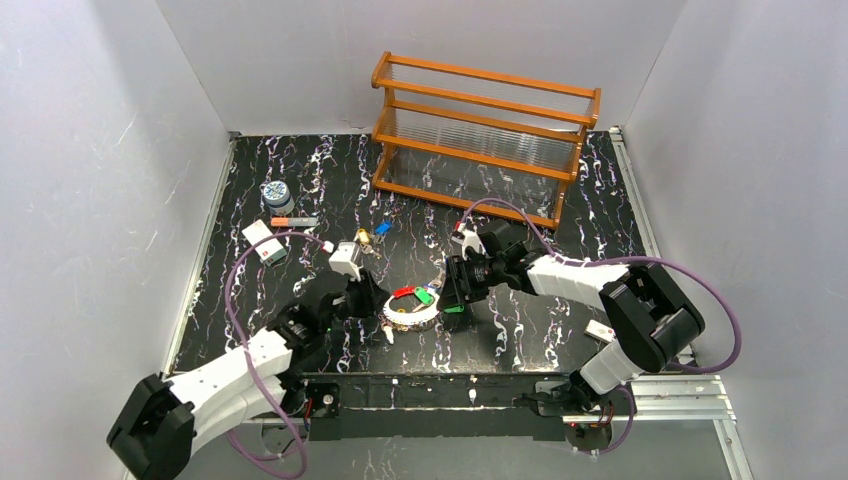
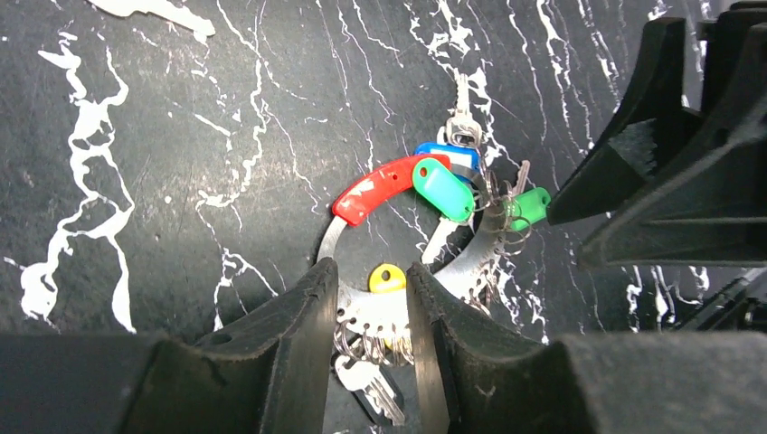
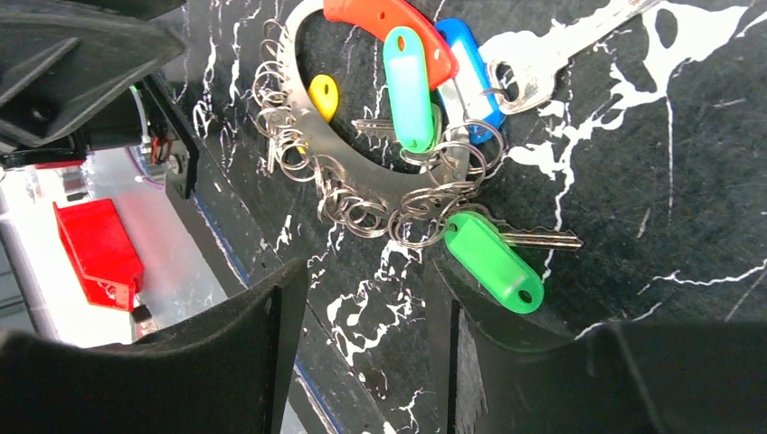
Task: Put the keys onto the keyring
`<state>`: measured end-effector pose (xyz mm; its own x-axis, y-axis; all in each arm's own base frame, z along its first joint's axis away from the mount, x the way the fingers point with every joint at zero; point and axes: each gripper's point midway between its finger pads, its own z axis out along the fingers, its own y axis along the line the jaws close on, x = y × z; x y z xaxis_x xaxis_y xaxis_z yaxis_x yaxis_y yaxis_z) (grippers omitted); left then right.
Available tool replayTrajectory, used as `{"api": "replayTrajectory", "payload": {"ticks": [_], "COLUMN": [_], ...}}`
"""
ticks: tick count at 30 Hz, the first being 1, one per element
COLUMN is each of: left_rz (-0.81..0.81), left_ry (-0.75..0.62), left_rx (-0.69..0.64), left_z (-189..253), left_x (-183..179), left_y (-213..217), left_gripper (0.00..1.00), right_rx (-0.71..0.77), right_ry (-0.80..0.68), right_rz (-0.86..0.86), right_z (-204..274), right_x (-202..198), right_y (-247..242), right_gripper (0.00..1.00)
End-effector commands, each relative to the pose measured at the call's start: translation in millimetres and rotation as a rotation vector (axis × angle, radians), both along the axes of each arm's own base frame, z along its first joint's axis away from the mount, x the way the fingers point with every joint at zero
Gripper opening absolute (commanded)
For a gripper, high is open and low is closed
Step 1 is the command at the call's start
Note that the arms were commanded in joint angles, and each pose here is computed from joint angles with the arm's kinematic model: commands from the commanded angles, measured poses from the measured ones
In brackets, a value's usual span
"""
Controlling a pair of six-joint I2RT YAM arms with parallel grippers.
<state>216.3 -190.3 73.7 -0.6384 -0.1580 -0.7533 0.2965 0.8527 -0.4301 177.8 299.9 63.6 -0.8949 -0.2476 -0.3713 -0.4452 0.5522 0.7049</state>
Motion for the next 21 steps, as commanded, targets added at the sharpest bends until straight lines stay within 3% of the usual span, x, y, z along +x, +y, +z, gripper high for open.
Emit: {"api": "replayTrajectory", "payload": {"ticks": [1, 10, 15, 21], "left_rz": [0.048, 0.104, 0.014, 0.017], "left_ry": [-0.034, -0.008, 0.017, -0.001], "left_rx": [-0.095, -0.215, -0.277, -0.335], "left_z": [11.3, 9.4, 8.9, 15.6], "left_x": [-3.6, -7.3, -15.4, -16.5], "left_y": [3.8, 3.1, -14.6, -16.6], "left_gripper": [0.32, 0.31, 0.47, 0.70], "right_rx": [-0.035, -0.081, -0.087, -0.088], "right_ry": [-0.062, -0.107, -0.096, -0.098], "right_rz": [-0.004, 0.013, 0.007, 0.005], "right_z": [11.8, 18.7, 14.7, 14.5], "right_x": [11.9, 14.7, 15.4, 17.7], "right_y": [-1.0, 1.2, 3.0, 7.0], "right_gripper": [0.59, 0.58, 0.55, 0.54]}}
